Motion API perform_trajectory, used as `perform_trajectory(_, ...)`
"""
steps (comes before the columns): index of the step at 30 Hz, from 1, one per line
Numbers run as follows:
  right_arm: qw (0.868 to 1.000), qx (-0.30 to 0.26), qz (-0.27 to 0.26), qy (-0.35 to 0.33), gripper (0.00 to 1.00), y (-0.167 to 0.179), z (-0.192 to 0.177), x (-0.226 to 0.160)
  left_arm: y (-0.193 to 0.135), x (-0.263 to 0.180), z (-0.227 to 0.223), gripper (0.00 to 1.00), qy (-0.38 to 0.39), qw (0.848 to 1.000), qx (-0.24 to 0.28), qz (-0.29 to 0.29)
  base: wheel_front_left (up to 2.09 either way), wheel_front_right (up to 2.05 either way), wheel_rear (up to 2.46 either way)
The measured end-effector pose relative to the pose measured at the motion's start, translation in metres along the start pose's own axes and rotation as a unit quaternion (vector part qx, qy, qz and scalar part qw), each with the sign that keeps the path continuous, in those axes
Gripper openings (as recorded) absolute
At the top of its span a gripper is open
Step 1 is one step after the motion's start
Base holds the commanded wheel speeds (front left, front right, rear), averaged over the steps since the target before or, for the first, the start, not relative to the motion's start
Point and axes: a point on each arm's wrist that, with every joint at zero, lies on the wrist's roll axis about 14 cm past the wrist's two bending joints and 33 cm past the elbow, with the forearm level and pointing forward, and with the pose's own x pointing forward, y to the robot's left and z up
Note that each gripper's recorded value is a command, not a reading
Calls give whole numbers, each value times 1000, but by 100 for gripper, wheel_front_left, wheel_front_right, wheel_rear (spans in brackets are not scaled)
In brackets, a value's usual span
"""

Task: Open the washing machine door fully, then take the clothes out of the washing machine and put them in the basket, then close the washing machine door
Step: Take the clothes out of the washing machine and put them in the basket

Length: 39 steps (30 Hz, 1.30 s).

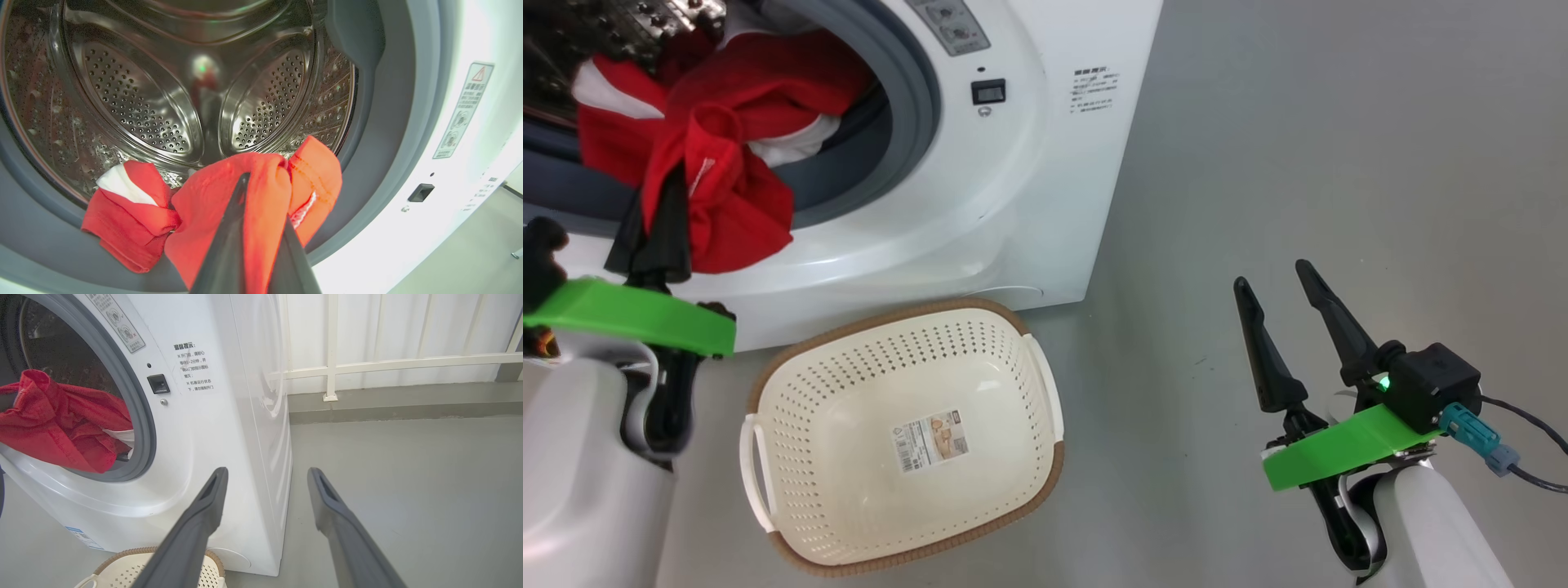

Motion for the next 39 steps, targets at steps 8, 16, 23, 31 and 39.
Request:
perform_trajectory(8, 1000, 2, 6, 0, 100, 4, -1, 2, -4, -21, 20, 0, -48, 999, -8, 1, 0, 0, 0)
perform_trajectory(16, 1000, 2, 8, 0, 100, 5, -1, 3, -11, -45, 37, 0, -90, 996, -18, 4, 0, 0, 0)
perform_trajectory(23, 1000, 3, 9, 1, 100, 6, -3, 4, -25, -61, 57, 0, -128, 992, -13, -9, 0, 0, 0)
perform_trajectory(31, 1000, 2, 10, 3, 100, 6, -4, 5, -48, -73, 93, 0, -186, 982, 0, -41, 0, 0, 0)
perform_trajectory(39, 1000, 2, 10, 6, 100, 5, -6, 5, -57, -80, 81, 0, -170, 984, -8, -51, 0, 0, 0)
